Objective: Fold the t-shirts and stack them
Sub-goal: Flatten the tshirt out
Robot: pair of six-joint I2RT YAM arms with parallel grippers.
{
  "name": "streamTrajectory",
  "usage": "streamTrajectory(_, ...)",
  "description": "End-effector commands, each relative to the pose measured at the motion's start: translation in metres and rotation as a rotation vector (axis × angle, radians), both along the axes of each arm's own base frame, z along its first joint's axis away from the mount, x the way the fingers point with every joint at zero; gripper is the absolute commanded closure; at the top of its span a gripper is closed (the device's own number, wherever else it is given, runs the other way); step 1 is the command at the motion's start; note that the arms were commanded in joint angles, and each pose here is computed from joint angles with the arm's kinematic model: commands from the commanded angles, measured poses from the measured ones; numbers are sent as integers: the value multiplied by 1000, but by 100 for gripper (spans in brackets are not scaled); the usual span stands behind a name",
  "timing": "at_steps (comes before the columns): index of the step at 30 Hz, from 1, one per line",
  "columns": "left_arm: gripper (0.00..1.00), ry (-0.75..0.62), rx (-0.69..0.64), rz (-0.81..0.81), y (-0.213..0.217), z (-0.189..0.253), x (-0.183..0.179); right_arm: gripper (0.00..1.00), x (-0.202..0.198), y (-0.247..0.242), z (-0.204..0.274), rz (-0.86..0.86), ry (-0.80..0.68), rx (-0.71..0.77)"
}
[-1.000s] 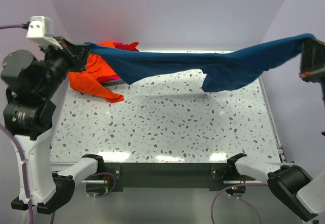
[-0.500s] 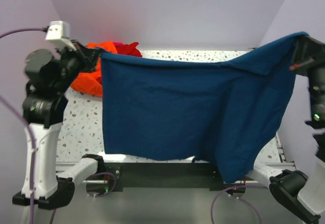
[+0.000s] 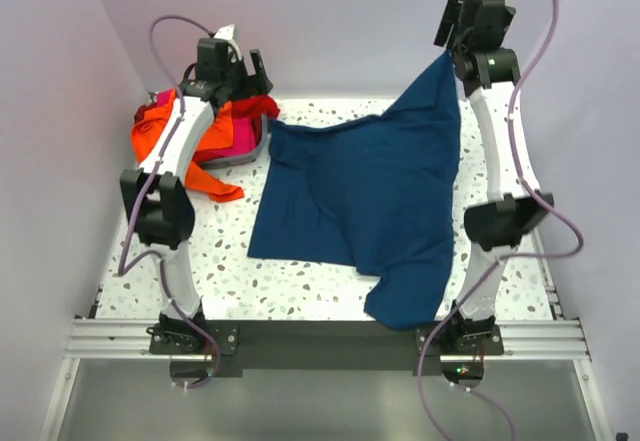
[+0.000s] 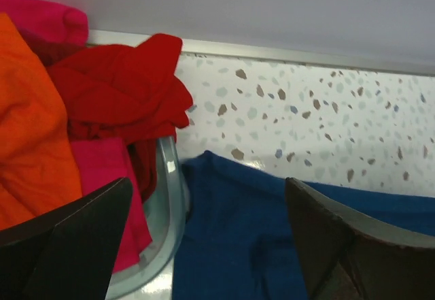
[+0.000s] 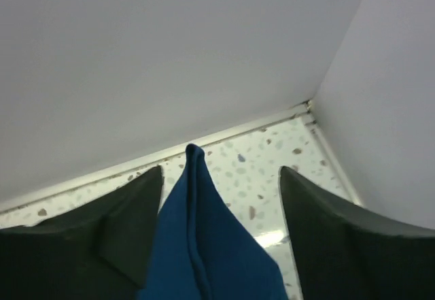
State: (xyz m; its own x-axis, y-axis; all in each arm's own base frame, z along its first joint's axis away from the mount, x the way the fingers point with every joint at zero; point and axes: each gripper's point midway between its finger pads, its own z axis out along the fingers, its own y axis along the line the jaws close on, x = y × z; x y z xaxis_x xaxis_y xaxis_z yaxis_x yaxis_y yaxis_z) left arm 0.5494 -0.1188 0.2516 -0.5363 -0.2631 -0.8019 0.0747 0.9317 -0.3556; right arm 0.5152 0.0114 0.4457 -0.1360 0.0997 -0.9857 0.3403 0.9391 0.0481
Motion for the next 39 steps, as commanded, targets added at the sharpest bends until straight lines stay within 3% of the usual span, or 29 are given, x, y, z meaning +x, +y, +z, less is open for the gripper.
streamTrajectory(1, 0, -171, 68, 53, 0, 80, 18, 18, 8, -1, -1, 47, 27, 100)
streamTrajectory(2, 0, -186, 105, 52, 0, 85, 15, 6, 9, 1, -3, 57, 26, 112)
streamTrajectory(3, 0, -213, 116, 54, -2, 94, 12, 1, -8, 2, 19, 67, -30, 139)
streamTrajectory(4, 0, -202, 128, 44, -6, 88, 6, 1, -5, 8, -15, 90, 44, 147)
streamTrajectory(6, 0, -252, 112, 39, -8, 110, -12, 1, -17, 9, -10, 99, -8, 177)
streamTrajectory(7, 0, -210, 116, 22, -13, 89, -22, 1, -34, 9, -19, 104, 13, 186)
streamTrajectory(9, 0, -255, 99, 16, -17, 105, -46, 1, -47, 12, -51, 112, 91, 211)
streamTrajectory(10, 0, -199, 111, -4, -25, 75, -58, 1, -62, 13, -47, 124, 86, 224)
streamTrajectory(12, 0, -226, 78, -15, -31, 80, -81, 1, -78, 15, -68, 125, 137, 254)
streamTrajectory(13, 0, -158, 83, -39, -35, 44, -94, 1, -86, 16, -101, 123, 213, 258)
streamTrajectory(15, 0, -155, 37, -58, -40, 37, -111, 2, -104, 17, -110, 131, 216, 289)
streamTrajectory(16, 0, -93, 47, -68, -40, 5, -122, 2, -112, 18, -139, 125, 279, 294)
streamTrajectory(19, 0, -19, 36, -108, -44, -33, -143, 1, -132, 16, -173, 109, 349, 300)
streamTrajectory(25, 0, 73, 71, -115, -36, -80, -166, 1, -147, 16, -227, 89, 475, 309)
streamTrajectory(39, 0, 174, 8, -160, -48, -135, -180, 2, -139, 11, -332, 20, 785, 301)
